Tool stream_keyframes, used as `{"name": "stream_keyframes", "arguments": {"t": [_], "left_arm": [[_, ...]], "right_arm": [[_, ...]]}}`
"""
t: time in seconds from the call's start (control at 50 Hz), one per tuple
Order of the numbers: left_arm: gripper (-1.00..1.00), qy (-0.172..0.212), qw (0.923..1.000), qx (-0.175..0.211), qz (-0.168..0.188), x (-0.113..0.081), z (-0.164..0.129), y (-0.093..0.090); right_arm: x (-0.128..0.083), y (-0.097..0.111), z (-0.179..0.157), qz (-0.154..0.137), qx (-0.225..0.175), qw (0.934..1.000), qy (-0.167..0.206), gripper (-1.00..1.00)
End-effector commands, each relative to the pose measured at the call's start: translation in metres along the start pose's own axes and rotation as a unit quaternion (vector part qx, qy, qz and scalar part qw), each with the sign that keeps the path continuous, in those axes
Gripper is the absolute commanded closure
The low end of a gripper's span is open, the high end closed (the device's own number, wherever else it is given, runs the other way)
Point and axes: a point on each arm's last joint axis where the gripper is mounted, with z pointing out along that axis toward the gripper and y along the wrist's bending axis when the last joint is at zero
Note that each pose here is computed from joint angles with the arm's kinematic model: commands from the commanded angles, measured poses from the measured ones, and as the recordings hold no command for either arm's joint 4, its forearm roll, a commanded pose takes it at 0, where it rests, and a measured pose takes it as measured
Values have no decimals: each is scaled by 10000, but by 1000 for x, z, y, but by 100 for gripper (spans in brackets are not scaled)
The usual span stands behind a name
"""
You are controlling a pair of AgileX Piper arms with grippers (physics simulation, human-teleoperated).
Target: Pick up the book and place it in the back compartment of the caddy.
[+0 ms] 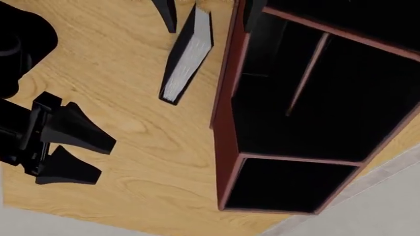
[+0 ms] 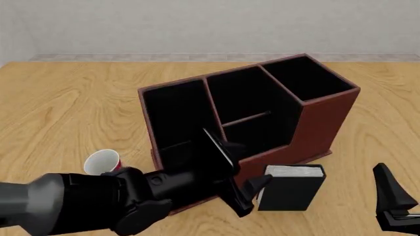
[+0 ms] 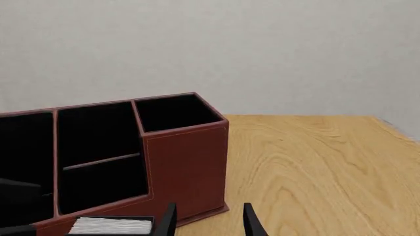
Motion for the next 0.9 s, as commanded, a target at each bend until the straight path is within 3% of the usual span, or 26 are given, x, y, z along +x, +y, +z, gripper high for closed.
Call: {"name": "stream_keyframes", "arguments": {"t": [0.02, 0.38, 0.9], "left_arm": [[-100, 151, 9998, 84, 86, 9, 8, -6], [-100, 348, 9992, 153, 92, 24, 22, -11], [-100, 562, 9983, 143, 110, 30, 48, -10]], "right_arm": [[0, 0, 0, -5, -1, 10000, -3, -100], [0, 0, 0, -1, 0, 10000, 0, -100], [0, 0, 0, 5, -1, 10000, 3, -100]]}}
